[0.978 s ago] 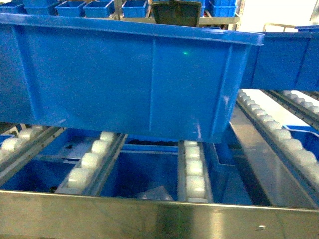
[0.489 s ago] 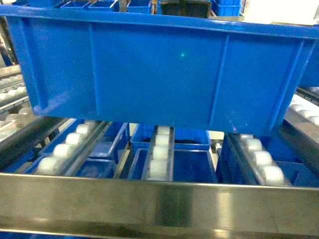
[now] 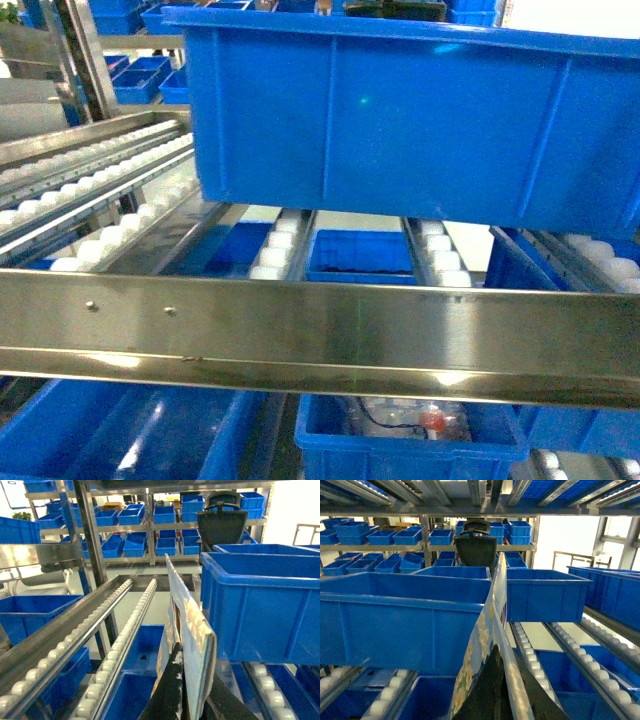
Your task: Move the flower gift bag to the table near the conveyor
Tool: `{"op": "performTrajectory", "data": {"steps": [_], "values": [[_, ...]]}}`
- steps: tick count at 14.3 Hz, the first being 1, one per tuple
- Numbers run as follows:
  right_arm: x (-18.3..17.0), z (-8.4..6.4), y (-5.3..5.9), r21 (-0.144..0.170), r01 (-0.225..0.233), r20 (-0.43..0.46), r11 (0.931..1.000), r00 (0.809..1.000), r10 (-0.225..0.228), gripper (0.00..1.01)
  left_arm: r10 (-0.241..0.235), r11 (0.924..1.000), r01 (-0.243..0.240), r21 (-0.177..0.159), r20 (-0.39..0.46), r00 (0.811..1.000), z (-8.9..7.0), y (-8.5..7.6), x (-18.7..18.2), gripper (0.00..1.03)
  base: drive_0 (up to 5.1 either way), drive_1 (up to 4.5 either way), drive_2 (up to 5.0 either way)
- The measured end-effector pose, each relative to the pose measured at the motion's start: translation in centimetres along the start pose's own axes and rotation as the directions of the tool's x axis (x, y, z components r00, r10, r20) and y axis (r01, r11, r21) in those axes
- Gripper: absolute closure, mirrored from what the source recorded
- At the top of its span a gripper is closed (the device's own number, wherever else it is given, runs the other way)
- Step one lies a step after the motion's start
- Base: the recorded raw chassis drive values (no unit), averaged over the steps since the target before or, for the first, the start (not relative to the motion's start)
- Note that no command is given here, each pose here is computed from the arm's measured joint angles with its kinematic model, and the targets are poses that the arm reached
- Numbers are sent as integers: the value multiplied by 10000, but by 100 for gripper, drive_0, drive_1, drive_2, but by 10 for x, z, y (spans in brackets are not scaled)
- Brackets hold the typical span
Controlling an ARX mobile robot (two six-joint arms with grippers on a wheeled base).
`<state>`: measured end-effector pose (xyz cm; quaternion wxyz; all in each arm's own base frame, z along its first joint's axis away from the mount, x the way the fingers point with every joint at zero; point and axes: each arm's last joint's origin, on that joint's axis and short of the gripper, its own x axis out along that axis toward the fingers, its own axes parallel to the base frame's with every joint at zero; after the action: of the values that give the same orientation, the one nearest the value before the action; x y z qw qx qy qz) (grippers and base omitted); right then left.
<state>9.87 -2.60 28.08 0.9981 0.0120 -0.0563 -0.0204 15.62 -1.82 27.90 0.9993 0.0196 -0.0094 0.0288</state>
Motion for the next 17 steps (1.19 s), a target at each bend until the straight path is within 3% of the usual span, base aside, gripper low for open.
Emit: {"op": "performTrajectory", "data": {"steps": [17], "values": [[0,0,0,-2,0,7,10000,10000,0,99,4,10000,-4,-1,4,10000,0,0,0,101,-445,27,417]]}}
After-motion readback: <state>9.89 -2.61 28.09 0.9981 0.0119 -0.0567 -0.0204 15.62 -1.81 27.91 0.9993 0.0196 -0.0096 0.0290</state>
